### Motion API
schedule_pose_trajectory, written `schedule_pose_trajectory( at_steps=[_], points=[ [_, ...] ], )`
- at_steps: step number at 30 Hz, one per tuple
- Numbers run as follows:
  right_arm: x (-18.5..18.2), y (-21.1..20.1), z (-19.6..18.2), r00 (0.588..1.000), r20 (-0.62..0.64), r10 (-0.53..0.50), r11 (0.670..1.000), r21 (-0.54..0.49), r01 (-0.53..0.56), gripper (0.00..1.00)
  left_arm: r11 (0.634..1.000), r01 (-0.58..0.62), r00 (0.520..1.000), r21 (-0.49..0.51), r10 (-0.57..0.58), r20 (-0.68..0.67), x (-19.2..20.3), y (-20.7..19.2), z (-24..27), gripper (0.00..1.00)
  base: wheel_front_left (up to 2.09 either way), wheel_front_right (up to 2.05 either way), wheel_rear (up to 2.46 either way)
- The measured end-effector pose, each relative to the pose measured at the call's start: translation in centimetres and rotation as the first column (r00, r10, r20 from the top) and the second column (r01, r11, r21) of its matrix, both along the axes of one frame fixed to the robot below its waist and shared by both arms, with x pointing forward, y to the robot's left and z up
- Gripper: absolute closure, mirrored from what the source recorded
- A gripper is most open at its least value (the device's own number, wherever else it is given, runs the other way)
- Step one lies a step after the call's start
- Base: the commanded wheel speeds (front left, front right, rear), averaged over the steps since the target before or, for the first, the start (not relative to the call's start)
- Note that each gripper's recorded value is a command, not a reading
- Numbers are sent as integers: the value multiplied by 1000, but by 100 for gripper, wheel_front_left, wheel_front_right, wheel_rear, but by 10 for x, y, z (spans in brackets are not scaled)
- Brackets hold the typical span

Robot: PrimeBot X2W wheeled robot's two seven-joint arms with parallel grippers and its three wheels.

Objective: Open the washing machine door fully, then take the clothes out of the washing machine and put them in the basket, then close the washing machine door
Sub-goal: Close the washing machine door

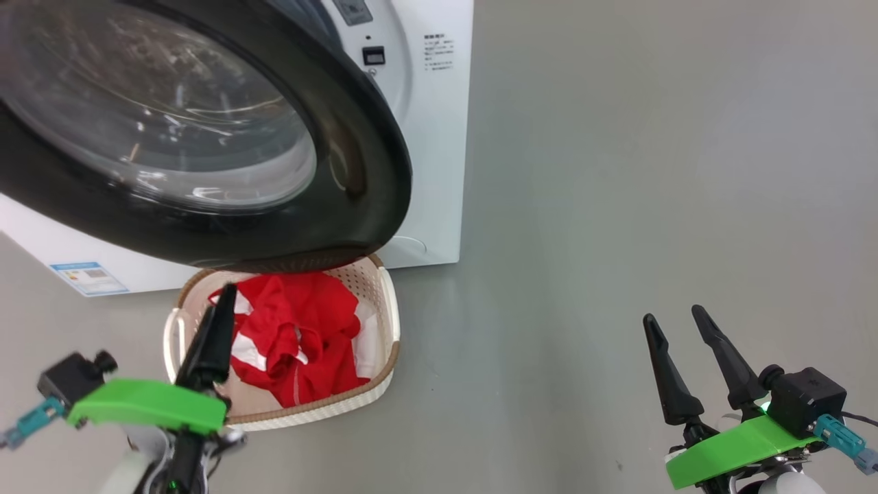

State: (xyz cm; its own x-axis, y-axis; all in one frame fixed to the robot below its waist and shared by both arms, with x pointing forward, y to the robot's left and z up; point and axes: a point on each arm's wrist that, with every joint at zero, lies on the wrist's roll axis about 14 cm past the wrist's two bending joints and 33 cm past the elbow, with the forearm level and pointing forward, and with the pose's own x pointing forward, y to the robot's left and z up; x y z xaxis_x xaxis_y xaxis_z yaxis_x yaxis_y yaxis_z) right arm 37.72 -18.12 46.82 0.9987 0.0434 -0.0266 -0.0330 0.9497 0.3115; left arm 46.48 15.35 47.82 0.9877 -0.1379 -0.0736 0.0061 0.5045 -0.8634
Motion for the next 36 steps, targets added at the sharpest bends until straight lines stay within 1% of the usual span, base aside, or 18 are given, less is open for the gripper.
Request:
schedule_pose_trajectory(
  at_steps=[2, 6, 11, 12, 16, 22, 26, 29, 33, 36],
  points=[
    [1, 2, 2, 1000, 7, 6, 1000, 1, -6, 0, 1000, -7, 1000, 14, 8, -14, -9, 4, -6, 0, 0, 0, 0],
    [-3, 5, 0, 1000, -1, 15, 1000, 2, -15, 0, 997, -64, 998, 39, 65, -27, -23, 24, -14, 0, 0, 0, 0],
    [-7, 7, -1, 1000, -5, 23, 1000, 1, -23, 0, 993, -94, 995, 65, 96, -37, -40, 32, -21, 0, 0, 0, 0],
    [-7, 8, -1, 1000, -3, 27, 1000, 1, -27, 0, 990, -109, 993, 88, 113, -42, -48, 39, -25, 0, 0, 0, 0],
    [-7, 9, 0, 999, 0, 33, 999, -1, -33, 0, 984, -116, 991, 137, 123, -46, -61, 43, -31, 0, 0, 0, 0],
    [-15, 8, -6, 999, -21, 33, 999, -4, -33, 0, 970, -129, 990, 205, 139, -35, -73, 51, -33, 0, 0, 0, 0],
    [-18, 7, -5, 999, -19, 33, 999, -8, -33, 0, 951, -127, 990, 283, 139, -23, -82, 55, -35, 0, 0, 0, 0],
    [-24, 3, -8, 999, -29, 23, 1000, -13, -24, 0, 927, -121, 991, 354, 135, -14, -90, 59, -36, 0, 0, 0, 0],
    [-31, -2, -13, 999, -49, 12, 1000, -16, -12, 0, 876, -96, 994, 473, 110, -1, -97, 60, -38, 0, 0, 0, 0],
    [-32, -3, -13, 999, -48, 9, 1000, -17, -10, 0, 827, -75, 996, 557, 86, 7, -103, 56, -39, 0, 0, 0, 0]
  ],
)
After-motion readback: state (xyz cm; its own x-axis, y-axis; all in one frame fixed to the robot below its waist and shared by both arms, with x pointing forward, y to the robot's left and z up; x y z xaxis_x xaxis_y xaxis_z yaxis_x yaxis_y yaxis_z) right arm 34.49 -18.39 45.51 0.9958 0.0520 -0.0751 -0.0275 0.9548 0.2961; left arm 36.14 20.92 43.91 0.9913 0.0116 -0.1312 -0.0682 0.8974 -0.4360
